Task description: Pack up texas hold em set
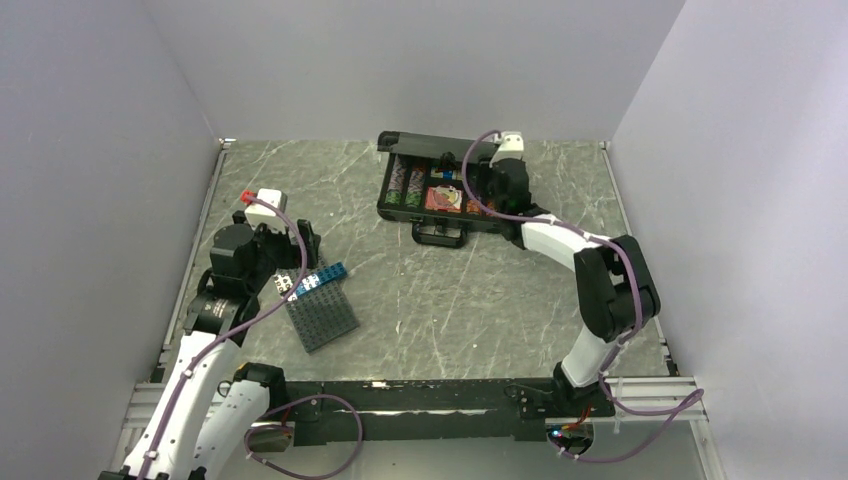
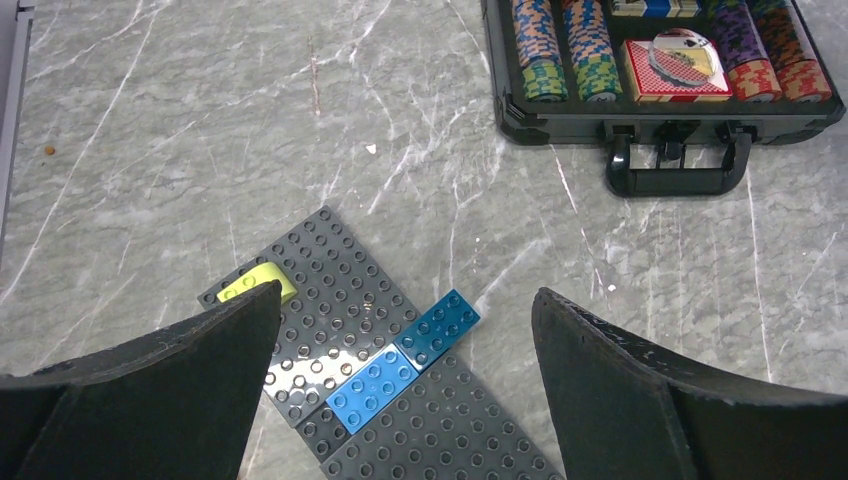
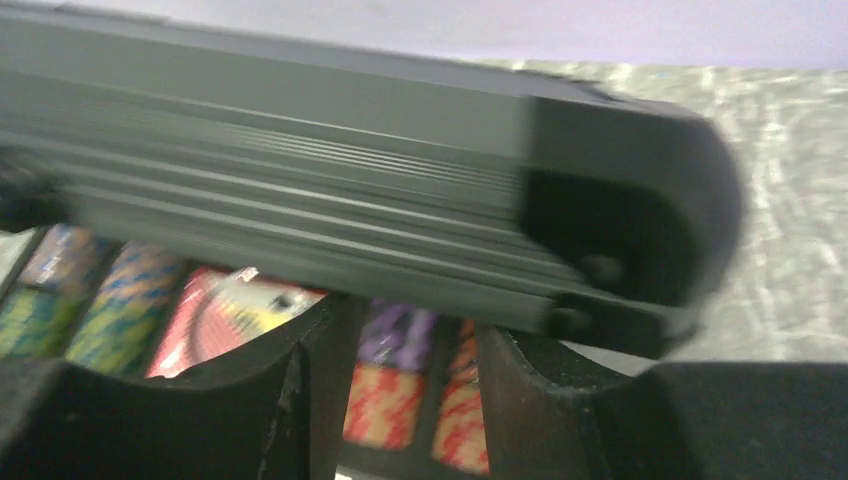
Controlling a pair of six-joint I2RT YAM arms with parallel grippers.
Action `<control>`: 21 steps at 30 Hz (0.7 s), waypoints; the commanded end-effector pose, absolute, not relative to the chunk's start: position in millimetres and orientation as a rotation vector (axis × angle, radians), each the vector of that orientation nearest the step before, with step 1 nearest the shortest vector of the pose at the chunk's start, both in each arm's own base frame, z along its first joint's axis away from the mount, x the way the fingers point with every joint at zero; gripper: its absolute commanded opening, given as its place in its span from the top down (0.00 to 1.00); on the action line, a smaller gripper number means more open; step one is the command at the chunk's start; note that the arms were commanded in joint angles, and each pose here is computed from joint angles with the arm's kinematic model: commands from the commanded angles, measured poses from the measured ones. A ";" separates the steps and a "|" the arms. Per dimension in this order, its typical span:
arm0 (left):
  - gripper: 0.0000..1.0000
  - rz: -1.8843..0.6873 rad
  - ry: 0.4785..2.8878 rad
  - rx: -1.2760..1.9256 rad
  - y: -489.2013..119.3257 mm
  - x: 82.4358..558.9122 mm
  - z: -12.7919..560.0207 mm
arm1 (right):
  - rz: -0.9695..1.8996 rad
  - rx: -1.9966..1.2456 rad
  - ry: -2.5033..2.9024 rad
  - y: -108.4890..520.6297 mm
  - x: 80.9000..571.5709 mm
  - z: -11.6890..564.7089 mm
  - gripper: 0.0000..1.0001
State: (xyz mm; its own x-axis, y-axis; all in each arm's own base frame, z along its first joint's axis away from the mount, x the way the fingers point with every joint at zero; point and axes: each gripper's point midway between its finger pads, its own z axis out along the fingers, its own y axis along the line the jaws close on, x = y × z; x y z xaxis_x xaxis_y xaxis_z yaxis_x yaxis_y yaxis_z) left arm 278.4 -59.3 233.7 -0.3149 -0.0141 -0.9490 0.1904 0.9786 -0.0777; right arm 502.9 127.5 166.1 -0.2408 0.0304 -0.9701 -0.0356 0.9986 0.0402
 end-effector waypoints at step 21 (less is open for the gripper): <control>0.01 -0.267 1.807 0.132 -66.7 273.8 257.4 | 0.493 -0.055 2.095 179.1 357.7 205.2 0.24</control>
